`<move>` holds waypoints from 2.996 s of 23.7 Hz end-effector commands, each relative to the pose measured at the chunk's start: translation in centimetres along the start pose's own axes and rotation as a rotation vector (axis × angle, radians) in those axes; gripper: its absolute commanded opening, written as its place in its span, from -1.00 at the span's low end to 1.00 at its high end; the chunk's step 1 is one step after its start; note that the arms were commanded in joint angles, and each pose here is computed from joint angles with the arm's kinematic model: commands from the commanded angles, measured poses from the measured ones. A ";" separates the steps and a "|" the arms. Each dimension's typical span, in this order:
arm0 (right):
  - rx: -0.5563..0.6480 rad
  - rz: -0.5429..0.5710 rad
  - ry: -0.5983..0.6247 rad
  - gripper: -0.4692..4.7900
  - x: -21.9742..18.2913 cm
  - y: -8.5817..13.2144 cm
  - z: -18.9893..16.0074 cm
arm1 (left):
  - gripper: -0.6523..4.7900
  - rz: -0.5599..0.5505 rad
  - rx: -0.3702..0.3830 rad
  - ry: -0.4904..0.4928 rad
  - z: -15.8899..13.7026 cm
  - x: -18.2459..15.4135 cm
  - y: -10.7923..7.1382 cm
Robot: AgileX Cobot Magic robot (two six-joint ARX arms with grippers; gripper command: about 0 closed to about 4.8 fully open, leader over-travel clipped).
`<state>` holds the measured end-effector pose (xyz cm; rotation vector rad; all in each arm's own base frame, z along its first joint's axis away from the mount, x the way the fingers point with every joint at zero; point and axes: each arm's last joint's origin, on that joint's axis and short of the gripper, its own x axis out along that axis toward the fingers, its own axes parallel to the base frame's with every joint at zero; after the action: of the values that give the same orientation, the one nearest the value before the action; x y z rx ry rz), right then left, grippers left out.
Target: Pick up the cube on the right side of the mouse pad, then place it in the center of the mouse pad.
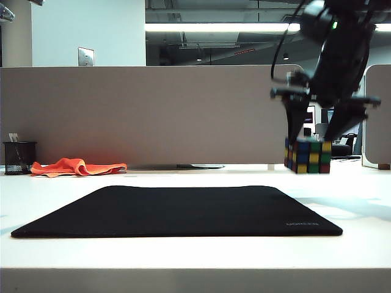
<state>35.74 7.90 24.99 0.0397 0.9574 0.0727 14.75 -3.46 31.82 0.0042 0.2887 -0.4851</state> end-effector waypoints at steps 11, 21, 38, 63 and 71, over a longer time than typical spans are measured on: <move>-0.151 0.297 -0.267 0.24 -8.6 8.2 1.9 | 0.38 -0.004 0.005 -0.014 0.3 -0.1 0.0; -0.283 0.246 -0.046 0.24 0.8 14.5 -1.7 | 0.38 -0.003 0.003 -0.008 0.2 -0.1 0.0; -0.266 0.253 -0.098 0.50 -2.3 13.0 -0.6 | 0.38 -0.003 0.003 -0.008 0.2 -0.2 0.0; -0.087 -0.017 -0.648 -0.83 -21.2 -1.6 -6.5 | -0.78 0.164 -0.047 0.005 -0.1 -0.6 0.3; -0.062 -0.042 -0.715 -0.83 -20.9 -3.0 -12.1 | -0.78 0.159 -0.032 -0.026 -1.4 -1.7 -0.4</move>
<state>14.47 3.49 34.82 -0.0218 0.2939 0.0587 13.11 -2.95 30.97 -0.0098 0.2904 -0.3251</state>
